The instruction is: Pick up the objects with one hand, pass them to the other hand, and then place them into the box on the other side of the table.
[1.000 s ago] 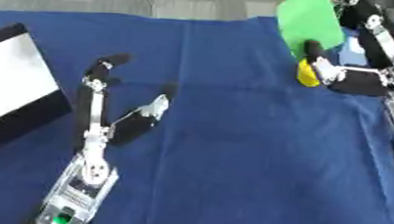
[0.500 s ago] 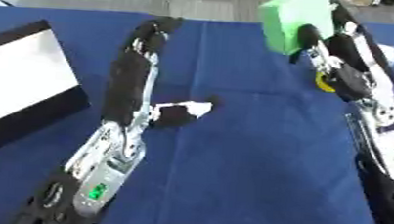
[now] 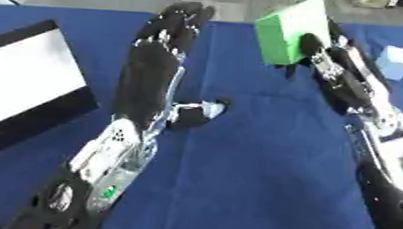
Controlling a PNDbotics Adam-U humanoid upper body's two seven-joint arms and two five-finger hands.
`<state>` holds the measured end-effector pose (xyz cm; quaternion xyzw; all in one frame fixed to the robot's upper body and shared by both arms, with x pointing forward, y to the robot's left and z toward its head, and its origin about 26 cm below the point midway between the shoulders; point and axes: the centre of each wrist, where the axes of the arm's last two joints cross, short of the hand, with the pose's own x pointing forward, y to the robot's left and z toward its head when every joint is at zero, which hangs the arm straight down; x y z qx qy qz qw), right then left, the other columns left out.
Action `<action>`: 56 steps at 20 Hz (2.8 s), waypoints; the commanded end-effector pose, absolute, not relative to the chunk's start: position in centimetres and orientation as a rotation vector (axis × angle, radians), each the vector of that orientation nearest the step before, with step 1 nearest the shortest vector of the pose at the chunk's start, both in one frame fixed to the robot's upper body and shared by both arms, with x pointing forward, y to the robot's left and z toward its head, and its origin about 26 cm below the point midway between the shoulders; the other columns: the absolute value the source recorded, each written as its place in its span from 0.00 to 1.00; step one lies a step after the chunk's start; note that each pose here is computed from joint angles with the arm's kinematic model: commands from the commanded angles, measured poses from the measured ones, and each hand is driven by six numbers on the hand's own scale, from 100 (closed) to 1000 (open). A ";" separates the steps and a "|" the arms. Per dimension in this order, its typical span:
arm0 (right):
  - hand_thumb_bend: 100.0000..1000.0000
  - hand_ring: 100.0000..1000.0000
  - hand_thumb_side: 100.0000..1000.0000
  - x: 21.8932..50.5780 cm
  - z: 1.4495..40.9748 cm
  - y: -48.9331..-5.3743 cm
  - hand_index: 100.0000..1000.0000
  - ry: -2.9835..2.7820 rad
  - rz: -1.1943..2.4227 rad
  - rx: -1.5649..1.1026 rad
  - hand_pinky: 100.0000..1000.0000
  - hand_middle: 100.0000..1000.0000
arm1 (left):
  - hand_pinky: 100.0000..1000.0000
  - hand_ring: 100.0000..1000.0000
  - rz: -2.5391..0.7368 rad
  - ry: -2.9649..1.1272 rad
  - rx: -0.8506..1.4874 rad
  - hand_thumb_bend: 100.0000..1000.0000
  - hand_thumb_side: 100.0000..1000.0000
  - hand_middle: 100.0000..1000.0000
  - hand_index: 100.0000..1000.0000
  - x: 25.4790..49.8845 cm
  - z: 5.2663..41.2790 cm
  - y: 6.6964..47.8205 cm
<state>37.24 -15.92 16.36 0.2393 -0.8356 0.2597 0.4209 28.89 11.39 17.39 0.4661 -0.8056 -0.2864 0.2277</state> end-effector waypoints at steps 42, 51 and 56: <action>0.00 0.31 0.48 37.0 17.1 -13.7 0.60 -1.955 0.771 0.870 0.53 0.17 | 0.74 0.84 -0.700 -2.363 0.941 0.71 0.15 0.72 0.80 29.9 18.4 6.8; 0.00 0.31 0.48 36.8 17.5 -13.4 0.60 -1.961 0.810 0.883 0.53 0.17 | 0.72 0.80 -0.675 -2.356 0.954 0.58 0.08 0.67 0.76 30.2 18.1 6.5; 0.00 0.30 0.48 36.7 17.6 -13.4 0.59 -1.969 0.814 0.875 0.53 0.16 | 0.70 0.77 -0.659 -2.354 0.956 0.46 0.01 0.62 0.73 30.3 18.0 6.4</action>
